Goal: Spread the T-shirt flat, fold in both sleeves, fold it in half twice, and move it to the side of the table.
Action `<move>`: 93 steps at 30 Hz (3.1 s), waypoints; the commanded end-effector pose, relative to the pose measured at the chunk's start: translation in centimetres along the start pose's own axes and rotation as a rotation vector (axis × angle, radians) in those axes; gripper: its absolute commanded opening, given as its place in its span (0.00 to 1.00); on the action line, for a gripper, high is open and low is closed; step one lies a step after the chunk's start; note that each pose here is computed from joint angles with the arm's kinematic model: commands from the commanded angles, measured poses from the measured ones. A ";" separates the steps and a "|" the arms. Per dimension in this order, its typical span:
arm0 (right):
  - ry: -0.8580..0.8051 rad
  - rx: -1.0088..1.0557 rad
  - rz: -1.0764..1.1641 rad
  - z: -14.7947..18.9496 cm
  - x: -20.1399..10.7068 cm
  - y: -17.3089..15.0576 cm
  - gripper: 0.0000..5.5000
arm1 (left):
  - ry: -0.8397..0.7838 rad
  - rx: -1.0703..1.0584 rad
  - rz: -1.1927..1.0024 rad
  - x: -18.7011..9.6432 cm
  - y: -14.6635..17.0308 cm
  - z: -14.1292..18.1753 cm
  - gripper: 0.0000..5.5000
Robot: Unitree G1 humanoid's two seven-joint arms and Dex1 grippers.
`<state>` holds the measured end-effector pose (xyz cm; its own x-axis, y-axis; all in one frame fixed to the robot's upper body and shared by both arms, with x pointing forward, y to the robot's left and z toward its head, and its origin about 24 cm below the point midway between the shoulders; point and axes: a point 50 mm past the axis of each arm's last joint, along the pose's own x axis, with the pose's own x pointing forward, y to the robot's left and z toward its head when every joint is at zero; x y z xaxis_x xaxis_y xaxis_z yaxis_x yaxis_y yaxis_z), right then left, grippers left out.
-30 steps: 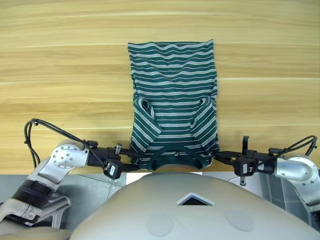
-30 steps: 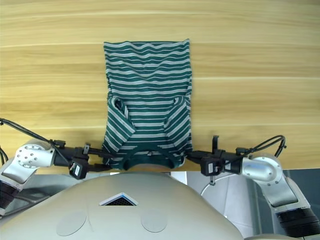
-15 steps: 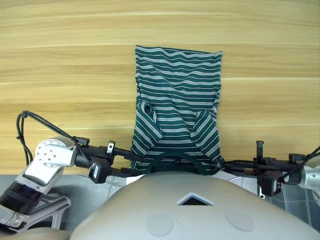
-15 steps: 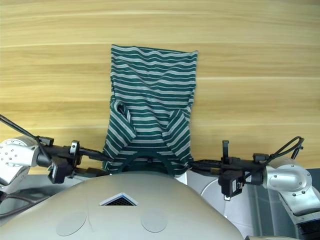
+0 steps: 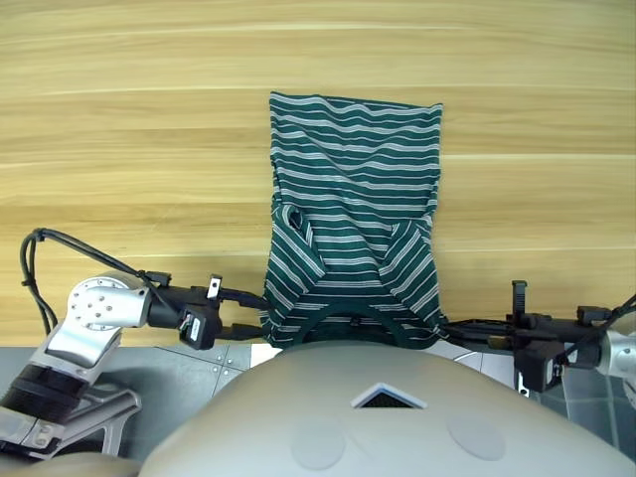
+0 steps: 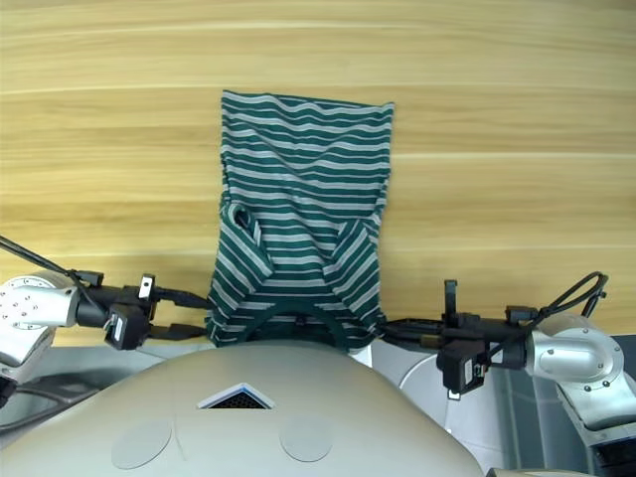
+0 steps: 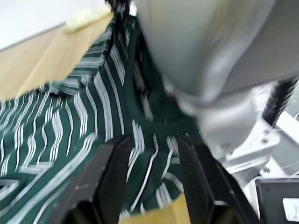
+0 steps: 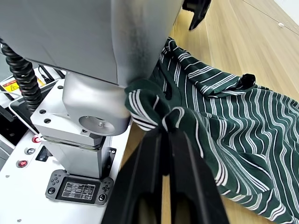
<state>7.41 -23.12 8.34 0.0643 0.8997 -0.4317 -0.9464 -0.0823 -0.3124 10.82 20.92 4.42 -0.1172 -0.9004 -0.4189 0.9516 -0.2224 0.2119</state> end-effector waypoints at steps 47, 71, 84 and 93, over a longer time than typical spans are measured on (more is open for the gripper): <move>0.015 0.020 -0.008 -0.5 0.5 -0.1 0.00 | -0.014 0.038 -0.092 1.9 -1.5 -0.7 0.00; 0.047 -0.073 -0.434 -1.3 -0.6 -10.1 0.00 | -0.228 0.088 0.460 -2.3 9.1 0.8 0.00; 0.248 -0.015 -0.692 -6.5 2.9 -21.3 0.00 | -0.024 -0.156 0.885 -2.3 20.5 -5.5 0.00; 0.319 0.068 -0.688 -9.7 7.4 -24.3 0.00 | 0.053 -0.311 1.112 -2.5 22.9 -6.6 0.00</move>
<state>33.23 -19.10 4.91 0.7245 0.5881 -0.3594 -0.6760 0.5048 -0.5368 34.41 20.50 4.42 0.8154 -0.5583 -0.1532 0.5783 0.7737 0.2588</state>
